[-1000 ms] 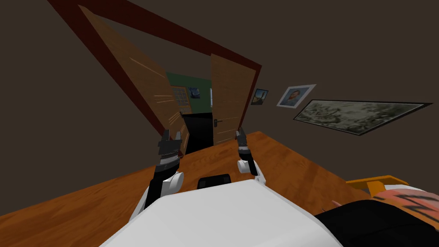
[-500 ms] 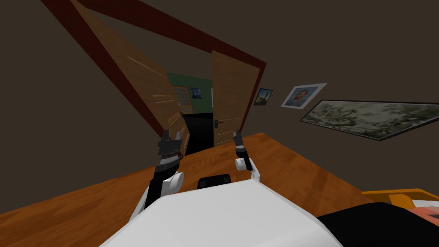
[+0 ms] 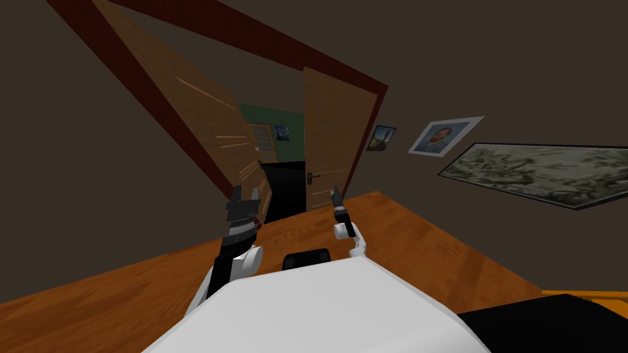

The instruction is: Push the door open

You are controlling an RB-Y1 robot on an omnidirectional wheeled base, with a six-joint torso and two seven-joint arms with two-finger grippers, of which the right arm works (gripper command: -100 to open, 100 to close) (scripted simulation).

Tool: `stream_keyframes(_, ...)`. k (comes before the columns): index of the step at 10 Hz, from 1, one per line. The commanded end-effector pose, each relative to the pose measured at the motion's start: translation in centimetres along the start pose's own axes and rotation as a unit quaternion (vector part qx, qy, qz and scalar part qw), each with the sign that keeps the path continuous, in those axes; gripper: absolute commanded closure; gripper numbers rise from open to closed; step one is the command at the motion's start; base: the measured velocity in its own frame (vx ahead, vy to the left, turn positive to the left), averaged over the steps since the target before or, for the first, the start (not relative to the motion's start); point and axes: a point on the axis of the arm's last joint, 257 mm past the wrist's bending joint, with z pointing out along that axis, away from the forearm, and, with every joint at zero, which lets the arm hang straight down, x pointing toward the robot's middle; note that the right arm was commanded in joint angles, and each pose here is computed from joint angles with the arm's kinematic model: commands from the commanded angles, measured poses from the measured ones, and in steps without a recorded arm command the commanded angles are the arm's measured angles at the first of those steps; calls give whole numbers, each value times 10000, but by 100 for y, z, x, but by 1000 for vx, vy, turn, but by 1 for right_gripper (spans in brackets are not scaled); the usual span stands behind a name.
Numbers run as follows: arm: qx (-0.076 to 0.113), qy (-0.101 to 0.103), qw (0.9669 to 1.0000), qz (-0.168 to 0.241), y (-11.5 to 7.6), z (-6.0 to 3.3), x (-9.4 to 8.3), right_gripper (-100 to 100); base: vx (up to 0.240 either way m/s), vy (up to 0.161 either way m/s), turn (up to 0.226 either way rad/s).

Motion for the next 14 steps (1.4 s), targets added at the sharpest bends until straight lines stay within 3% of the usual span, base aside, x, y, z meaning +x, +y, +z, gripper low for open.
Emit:
stream_keyframes(1,128,34,9999,33,-132,19,48,-100,45,-18,31)
stream_keyframes(8,841,221,9959,239,-811,134,303,-100,90,-36,54)
stream_keyframes(14,1294,340,9903,382,-1205,173,502,-100,78,-34,39)
